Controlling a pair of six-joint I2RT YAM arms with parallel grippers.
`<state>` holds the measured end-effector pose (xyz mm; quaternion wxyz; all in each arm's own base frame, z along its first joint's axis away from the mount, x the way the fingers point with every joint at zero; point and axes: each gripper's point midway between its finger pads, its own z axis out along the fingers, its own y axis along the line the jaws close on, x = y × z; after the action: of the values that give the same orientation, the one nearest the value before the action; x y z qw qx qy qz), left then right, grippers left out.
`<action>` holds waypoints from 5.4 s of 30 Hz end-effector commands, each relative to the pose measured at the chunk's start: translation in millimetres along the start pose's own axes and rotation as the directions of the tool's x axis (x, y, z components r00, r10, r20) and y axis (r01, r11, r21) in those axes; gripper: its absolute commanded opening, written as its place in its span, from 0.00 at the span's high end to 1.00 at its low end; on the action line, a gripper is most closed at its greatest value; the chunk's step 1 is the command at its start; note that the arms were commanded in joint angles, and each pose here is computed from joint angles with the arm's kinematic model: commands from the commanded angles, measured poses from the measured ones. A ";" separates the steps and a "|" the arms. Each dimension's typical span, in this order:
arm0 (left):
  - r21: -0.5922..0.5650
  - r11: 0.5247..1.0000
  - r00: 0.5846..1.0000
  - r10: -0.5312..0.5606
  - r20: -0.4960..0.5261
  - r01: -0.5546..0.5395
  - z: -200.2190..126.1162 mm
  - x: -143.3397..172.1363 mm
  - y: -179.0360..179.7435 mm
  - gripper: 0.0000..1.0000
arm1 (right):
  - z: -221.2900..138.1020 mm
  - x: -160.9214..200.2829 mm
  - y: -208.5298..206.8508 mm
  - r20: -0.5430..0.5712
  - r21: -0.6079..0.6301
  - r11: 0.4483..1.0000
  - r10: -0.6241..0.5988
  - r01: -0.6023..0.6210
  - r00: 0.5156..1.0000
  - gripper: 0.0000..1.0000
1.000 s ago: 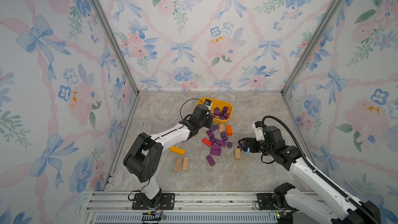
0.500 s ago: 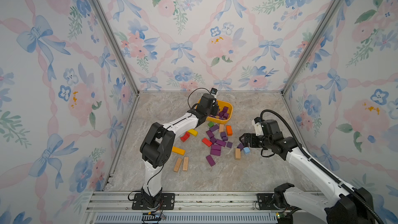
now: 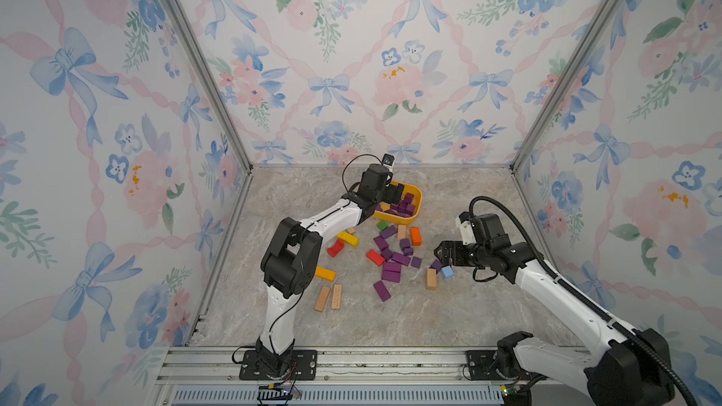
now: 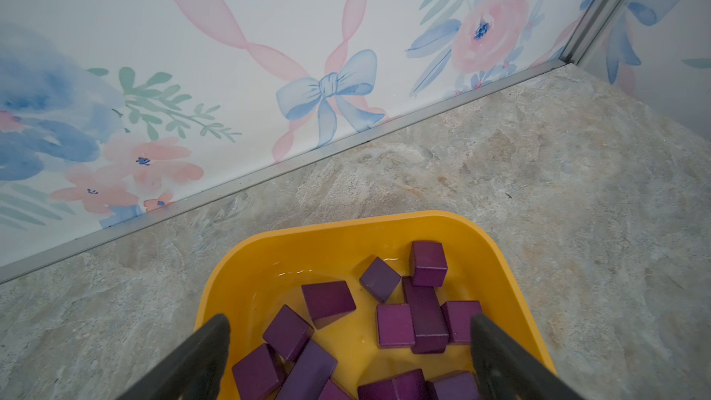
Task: Pick purple bricks into the storage bin
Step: Place the building block in the storage box, then pick up the building block from the center of the board.
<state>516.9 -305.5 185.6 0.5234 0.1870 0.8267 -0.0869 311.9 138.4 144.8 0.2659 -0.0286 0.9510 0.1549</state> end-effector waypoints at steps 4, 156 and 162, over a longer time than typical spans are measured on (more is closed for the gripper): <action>-0.028 0.999 0.997 -0.024 0.073 0.026 -44.1 -26.5 9.5 0.02 | -7.8 -6.3 -3.1 0.002 0.018 1.000 0.015 -0.015 1.000 0.03; 0.098 0.994 0.960 0.018 0.279 -0.047 -223.7 149.4 1.9 0.02 | 123.8 39.9 9.8 -0.322 0.311 0.939 -0.041 0.146 0.946 0.77; 0.088 0.995 0.961 0.018 0.277 -0.044 -223.8 150.7 3.8 0.02 | 114.2 2.0 28.5 -0.250 0.283 0.949 -0.067 0.140 0.966 0.77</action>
<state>275.1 -195.2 148.6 0.6221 0.2153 0.7386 -0.1454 349.8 194.9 37.7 0.1406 -0.0551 0.9883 -0.0198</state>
